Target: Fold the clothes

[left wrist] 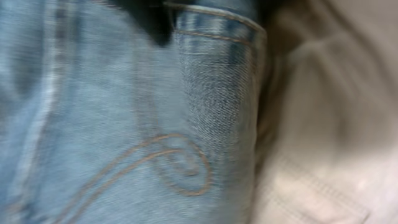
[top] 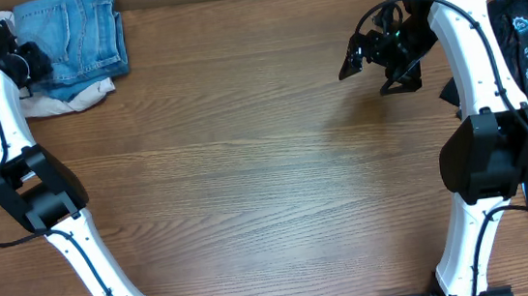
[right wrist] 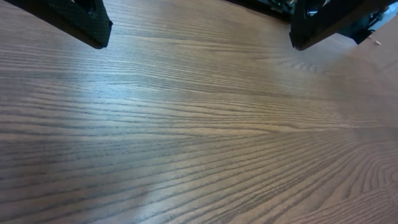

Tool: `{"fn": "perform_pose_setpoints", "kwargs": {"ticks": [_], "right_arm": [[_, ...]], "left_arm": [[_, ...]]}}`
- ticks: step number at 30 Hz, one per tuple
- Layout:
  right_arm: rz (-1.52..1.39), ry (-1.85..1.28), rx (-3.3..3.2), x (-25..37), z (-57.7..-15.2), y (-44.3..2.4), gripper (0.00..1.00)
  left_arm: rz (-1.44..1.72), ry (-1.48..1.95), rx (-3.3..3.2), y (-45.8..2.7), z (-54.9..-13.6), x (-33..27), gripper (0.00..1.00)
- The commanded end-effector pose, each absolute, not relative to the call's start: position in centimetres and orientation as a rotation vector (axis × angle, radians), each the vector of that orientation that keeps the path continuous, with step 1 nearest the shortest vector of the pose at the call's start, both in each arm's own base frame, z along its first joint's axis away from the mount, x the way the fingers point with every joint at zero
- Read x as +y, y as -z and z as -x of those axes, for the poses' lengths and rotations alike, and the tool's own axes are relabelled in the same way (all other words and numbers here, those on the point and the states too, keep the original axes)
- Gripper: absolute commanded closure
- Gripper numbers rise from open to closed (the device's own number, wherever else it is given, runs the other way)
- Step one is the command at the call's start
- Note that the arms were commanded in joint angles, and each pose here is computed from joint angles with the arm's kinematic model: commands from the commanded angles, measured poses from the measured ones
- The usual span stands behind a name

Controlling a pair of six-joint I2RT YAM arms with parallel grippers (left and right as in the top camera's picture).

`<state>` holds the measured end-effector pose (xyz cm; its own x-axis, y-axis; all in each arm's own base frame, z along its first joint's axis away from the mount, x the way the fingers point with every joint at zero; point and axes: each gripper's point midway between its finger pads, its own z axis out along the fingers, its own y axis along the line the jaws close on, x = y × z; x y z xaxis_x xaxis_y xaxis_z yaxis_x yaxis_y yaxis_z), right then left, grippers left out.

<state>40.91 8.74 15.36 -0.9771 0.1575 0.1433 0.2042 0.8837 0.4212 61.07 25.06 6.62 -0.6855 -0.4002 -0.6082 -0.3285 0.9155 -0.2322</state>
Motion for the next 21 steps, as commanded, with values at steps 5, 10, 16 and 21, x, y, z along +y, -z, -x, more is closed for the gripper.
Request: {"fn": "perform_pose_setpoints", "kwargs": {"ticks": [5,10,16,21], "right_arm": [[0.25,0.711,-3.002,9.1,-41.1,-17.5,0.04],[0.25,0.711,-3.002,9.1,-41.1,-17.5,0.04],[0.25,0.711,-3.001,9.1,-41.0,-17.5,0.04],[0.25,0.709,-2.998,9.1,-41.0,-17.5,0.04]], "left_arm": [[0.52,0.176,2.383,-5.7,-61.1,24.9,0.96],[0.463,0.222,2.368,-7.2,-61.5,24.1,0.96],[0.395,0.274,2.298,-12.1,-62.3,22.9,0.96],[0.352,0.257,2.246,-16.7,-62.4,21.9,0.96]]}}
